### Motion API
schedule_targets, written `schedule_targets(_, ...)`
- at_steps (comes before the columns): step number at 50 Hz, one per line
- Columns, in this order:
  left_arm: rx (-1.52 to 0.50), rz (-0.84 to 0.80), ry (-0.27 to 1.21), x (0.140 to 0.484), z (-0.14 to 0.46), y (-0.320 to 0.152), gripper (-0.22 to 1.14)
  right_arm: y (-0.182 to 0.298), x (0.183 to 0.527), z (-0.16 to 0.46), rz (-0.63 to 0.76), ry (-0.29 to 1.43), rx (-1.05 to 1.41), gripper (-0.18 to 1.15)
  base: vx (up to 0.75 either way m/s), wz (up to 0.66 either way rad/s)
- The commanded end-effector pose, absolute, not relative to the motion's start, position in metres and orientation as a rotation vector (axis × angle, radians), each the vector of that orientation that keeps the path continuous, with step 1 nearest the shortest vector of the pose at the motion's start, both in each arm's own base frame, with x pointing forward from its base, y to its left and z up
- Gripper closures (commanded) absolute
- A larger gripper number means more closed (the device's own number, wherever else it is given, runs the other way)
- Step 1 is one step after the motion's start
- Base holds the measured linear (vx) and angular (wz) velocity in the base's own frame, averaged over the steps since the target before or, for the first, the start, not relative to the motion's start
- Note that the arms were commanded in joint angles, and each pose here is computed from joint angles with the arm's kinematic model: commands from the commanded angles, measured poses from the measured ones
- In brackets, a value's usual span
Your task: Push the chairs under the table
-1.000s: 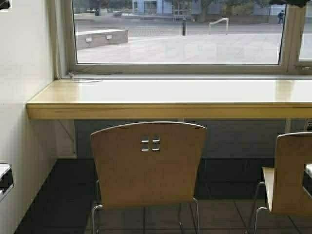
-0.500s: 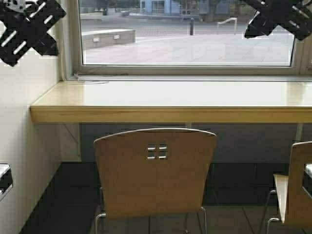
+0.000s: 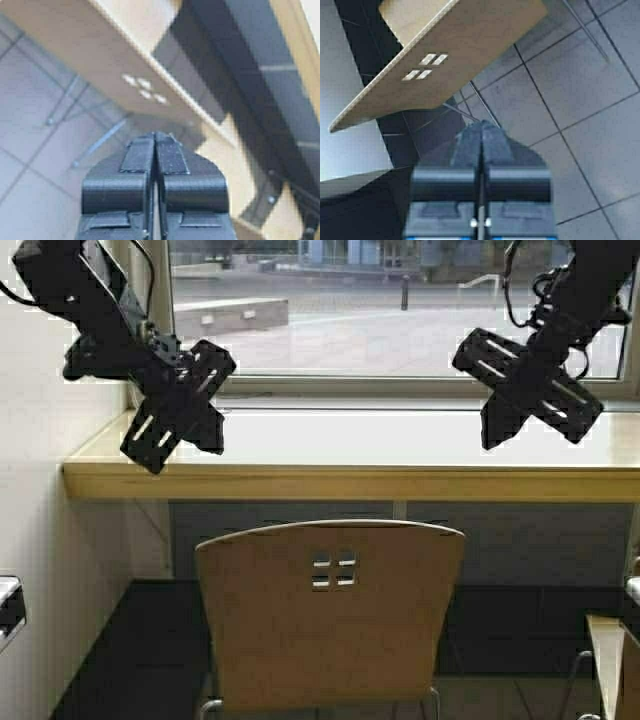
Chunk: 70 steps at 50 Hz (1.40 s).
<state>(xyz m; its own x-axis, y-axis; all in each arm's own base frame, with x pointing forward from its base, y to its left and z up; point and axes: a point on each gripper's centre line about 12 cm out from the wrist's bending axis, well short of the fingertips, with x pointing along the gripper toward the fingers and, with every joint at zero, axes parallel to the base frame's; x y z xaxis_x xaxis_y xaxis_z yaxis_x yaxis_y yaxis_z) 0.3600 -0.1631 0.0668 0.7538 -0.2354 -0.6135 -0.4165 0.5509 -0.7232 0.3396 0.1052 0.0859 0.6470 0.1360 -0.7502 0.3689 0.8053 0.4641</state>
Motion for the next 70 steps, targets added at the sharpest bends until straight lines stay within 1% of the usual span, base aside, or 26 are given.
schedule_targets(1,-1.057,0.115,0.722,0.37,0.07,-0.171,0.29,0.115,0.358,0.08,-0.163,0.898,0.707,0.4,0.17,0.04)
schedule_targets(4,-1.086,0.136,0.734,0.371,0.063,-0.173,0.15,0.119,0.362,0.07,-0.17,0.944,0.724,0.21,0.17,0.05)
schedule_targets(5,-1.097,0.144,0.74,0.37,0.06,-0.174,0.11,0.12,0.363,0.065,-0.177,0.966,0.733,0.12,0.16,0.06)
schedule_targets(6,-1.108,0.154,0.749,0.368,0.057,-0.175,0.07,0.12,0.364,0.062,-0.183,0.981,0.741,0.07,0.15,0.06)
schedule_targets(9,-1.16,0.191,0.768,0.364,0.048,-0.179,0.0,0.122,0.365,0.05,-0.21,1.028,0.782,-0.04,0.14,0.05)
schedule_targets(10,-1.175,0.201,0.776,0.362,0.045,-0.181,-0.02,0.123,0.366,0.047,-0.225,1.038,0.805,-0.05,0.13,0.05)
schedule_targets(17,-1.275,0.254,0.78,0.367,0.031,-0.189,-0.02,0.128,0.368,0.027,-0.388,1.06,1.051,-0.04,0.12,0.05)
schedule_targets(22,-1.307,0.269,0.777,0.377,0.022,-0.195,-0.02,0.133,0.378,0.02,-0.451,1.041,1.155,-0.04,0.09,0.02)
schedule_targets(30,-1.39,0.357,0.76,0.389,0.003,-0.199,-0.02,0.139,0.406,0.017,-0.459,0.981,1.19,-0.04,0.08,-0.04)
schedule_targets(38,-1.398,0.381,0.767,0.397,-0.016,-0.206,-0.02,0.145,0.426,0.001,-0.454,0.979,1.193,-0.04,0.06,-0.06)
schedule_targets(47,-1.433,0.429,0.763,0.404,-0.036,-0.21,-0.02,0.151,0.442,-0.017,-0.447,0.989,1.197,-0.04,0.04,-0.02)
schedule_targets(57,-1.445,0.437,0.756,0.416,-0.052,-0.216,-0.02,0.157,0.458,-0.032,-0.436,0.99,1.202,-0.04,0.03,-0.01)
schedule_targets(70,-1.47,0.468,0.741,0.433,-0.083,-0.22,-0.02,0.161,0.471,-0.057,-0.443,0.998,1.206,-0.04,0.0,0.0)
